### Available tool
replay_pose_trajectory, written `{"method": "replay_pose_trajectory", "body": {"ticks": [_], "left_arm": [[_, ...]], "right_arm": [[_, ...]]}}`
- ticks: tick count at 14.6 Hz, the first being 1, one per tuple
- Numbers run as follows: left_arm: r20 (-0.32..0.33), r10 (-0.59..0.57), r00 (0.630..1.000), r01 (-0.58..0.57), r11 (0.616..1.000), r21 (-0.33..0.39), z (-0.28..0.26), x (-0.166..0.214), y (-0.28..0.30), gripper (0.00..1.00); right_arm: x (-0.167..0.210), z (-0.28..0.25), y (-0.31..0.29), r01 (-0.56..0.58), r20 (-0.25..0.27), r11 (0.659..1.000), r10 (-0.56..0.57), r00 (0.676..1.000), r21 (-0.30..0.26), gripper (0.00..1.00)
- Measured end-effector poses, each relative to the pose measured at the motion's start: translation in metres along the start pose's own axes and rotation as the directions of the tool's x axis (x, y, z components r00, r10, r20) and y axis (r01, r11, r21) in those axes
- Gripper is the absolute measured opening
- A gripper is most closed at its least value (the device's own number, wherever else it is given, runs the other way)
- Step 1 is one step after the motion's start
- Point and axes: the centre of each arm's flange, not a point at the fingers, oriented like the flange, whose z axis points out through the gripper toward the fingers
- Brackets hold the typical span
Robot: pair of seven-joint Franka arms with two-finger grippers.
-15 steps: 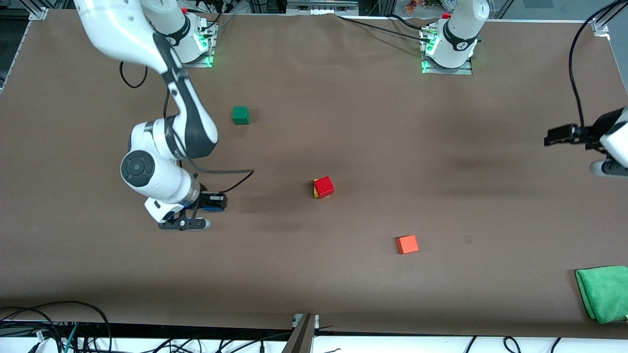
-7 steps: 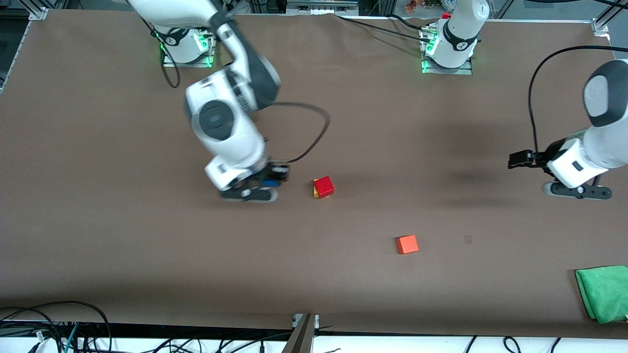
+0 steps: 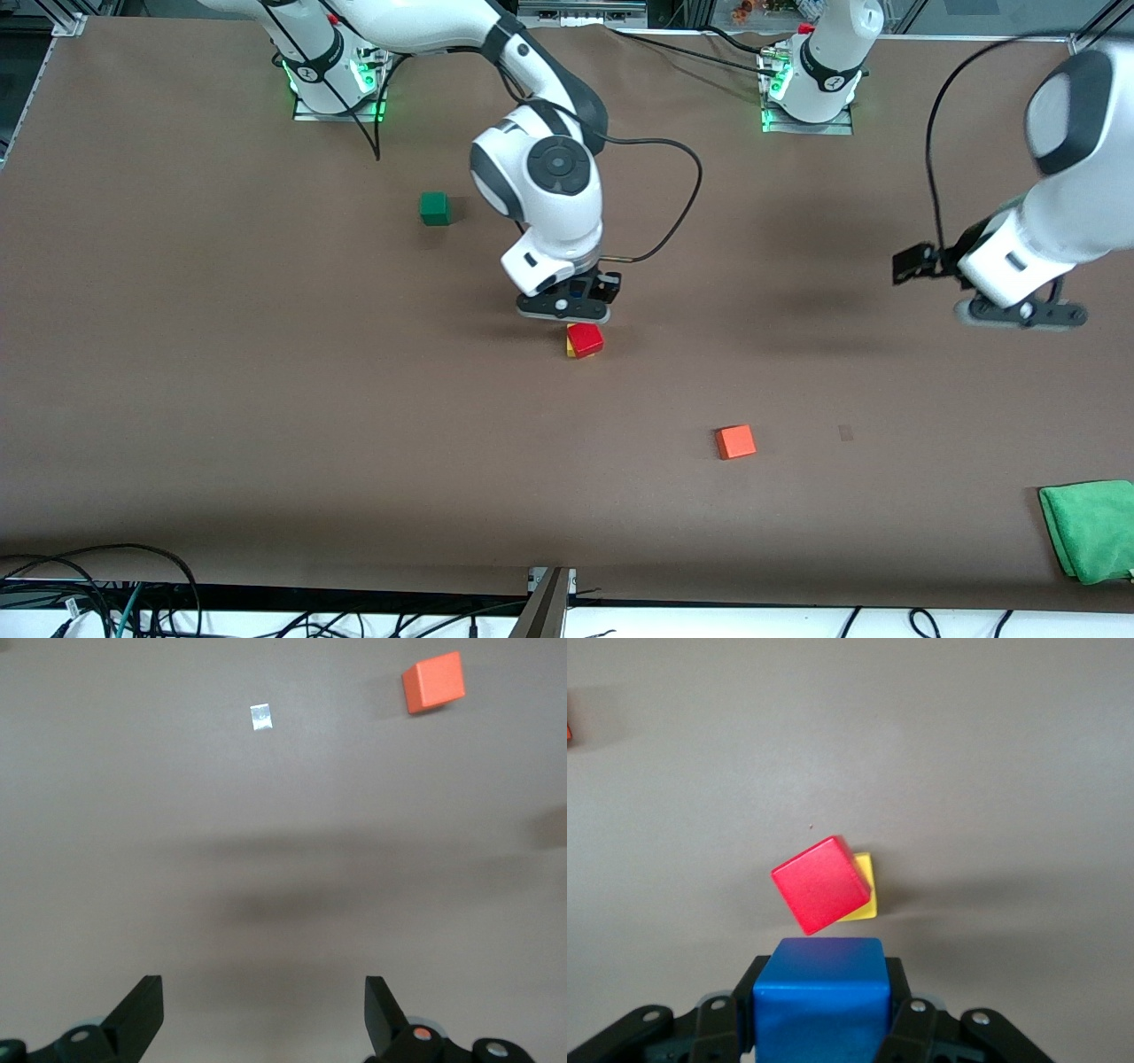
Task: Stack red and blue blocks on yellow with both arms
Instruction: 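Carry the blue block with the right gripper over the red block, then lower the blue block onto the red block with the right gripper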
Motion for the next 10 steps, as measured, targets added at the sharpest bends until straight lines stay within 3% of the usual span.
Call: {"method": "replay_pose_trajectory", "body": {"ticks": [4,10], "left_arm": [[-0.016,0.008,1.000,-0.008,1.000,0.000,-0.058,-0.021,0.004,1.00],[-0.027,0.014,1.000,-0.014,1.000,0.001,-0.077,-0.024,0.009,1.00]], "right_arm": [[0.002,0.007,-0.004,0.006,-0.033,1.000,-0.005,0.999,0.021,0.56],[0.006,0.026,-0.006,0.035,-0.093,0.999,-0.033,0.995,0.019,0.56]]}}
